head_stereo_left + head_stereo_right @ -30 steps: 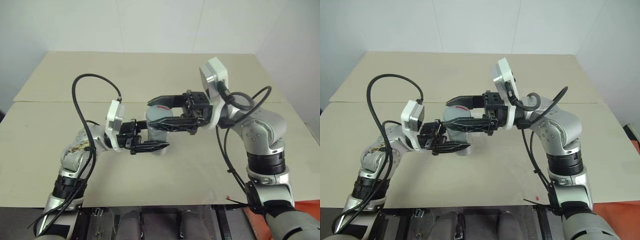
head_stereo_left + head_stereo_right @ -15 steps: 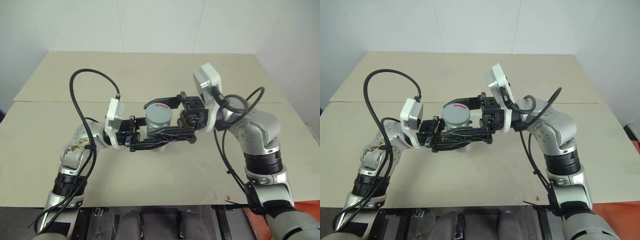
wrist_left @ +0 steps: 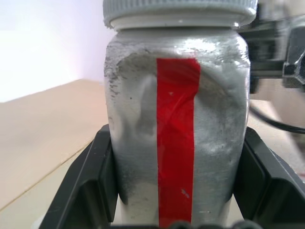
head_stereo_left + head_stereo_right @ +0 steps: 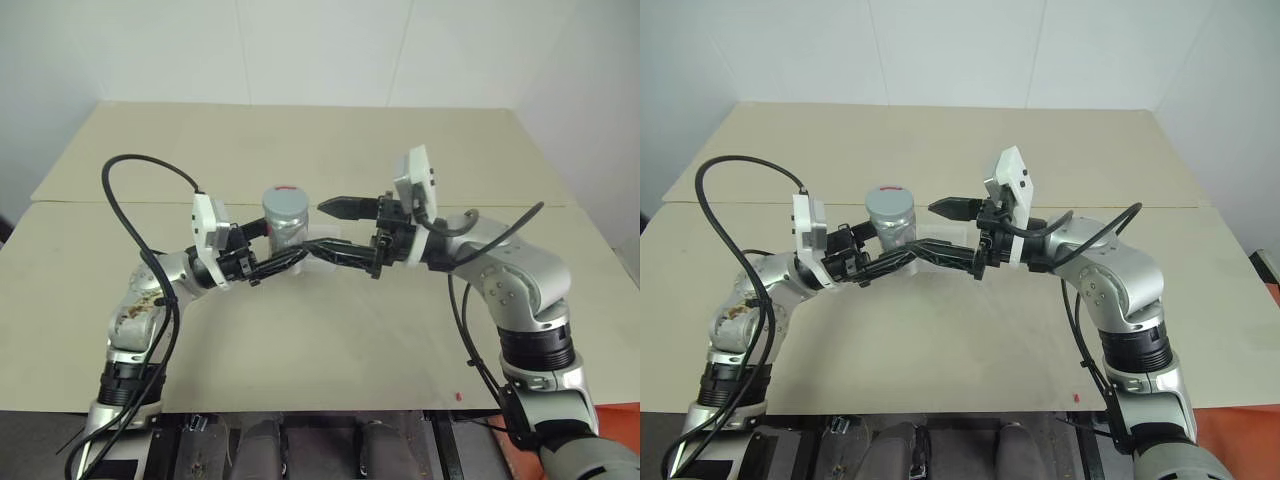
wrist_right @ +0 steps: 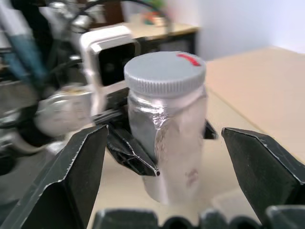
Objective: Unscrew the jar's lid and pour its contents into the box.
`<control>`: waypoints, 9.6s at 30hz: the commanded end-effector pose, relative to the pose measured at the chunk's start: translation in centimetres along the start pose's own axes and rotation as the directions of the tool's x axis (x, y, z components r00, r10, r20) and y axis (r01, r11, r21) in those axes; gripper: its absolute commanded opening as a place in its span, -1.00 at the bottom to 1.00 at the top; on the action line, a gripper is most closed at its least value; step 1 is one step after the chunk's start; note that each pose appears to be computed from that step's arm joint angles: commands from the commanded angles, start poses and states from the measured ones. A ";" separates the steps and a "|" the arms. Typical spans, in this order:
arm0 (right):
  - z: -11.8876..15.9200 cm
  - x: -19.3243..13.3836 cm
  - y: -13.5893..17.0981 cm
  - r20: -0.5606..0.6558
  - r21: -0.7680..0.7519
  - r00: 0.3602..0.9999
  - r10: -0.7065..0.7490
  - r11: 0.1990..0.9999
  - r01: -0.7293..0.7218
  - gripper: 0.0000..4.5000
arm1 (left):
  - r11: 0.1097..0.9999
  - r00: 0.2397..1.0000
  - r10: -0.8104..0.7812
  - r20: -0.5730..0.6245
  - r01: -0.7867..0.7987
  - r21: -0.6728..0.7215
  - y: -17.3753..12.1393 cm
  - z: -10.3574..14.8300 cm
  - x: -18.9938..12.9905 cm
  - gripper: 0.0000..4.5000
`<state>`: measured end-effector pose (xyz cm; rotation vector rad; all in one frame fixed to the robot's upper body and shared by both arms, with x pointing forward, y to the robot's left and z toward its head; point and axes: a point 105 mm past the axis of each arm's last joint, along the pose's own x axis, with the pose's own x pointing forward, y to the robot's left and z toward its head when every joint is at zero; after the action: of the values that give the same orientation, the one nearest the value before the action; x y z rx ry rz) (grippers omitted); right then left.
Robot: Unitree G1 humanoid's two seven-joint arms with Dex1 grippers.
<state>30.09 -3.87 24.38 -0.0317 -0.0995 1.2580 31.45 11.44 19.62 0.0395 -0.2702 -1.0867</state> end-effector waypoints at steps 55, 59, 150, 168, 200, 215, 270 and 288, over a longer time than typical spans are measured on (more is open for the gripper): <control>0.8 4.0 -3.9 -0.009 -0.090 0.904 -0.428 0.900 0.426 0.98 | 0.894 0.901 0.432 0.031 -0.433 0.117 2.5 -1.2 1.6 0.22; 0.8 3.8 -3.9 -0.013 -0.093 0.903 -0.429 0.900 0.426 0.98 | 0.893 0.900 0.434 0.032 -0.435 0.119 2.5 -1.2 1.6 0.22; 1.2 2.7 -4.5 -0.038 -0.201 0.898 -0.438 0.884 0.423 0.98 | 0.891 0.897 0.439 0.053 -0.442 0.108 2.8 -0.7 2.1 0.22; 1.1 1.0 -5.0 -0.047 -0.205 0.879 -0.475 0.866 0.457 0.98 | 0.897 0.904 0.425 0.051 -0.428 0.109 2.7 -0.7 2.2 0.22; 3.1 6.4 -2.8 0.036 -0.197 0.933 -0.357 0.913 0.357 0.98 | 0.895 0.903 0.427 0.044 -0.430 0.120 2.6 -0.7 2.2 0.22; 2.7 4.8 -4.0 0.023 -0.198 0.913 -0.407 0.893 0.403 0.98 | 0.891 0.900 0.434 0.044 -0.436 0.124 2.9 -0.6 2.1 0.22; 3.1 5.5 -2.1 0.072 -0.065 0.977 -0.200 0.977 0.204 0.98 | 0.914 0.927 0.371 0.052 -0.374 0.158 1.7 -0.4 2.0 0.22; 2.7 6.2 -2.0 0.057 -0.058 0.982 -0.180 0.981 0.183 0.23 | 0.911 0.923 0.380 0.055 -0.384 0.154 1.5 -0.3 1.8 0.22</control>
<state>34.19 1.09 26.00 -0.0330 -0.1101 1.0574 34.25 10.74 18.58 0.1022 -0.3114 -0.6651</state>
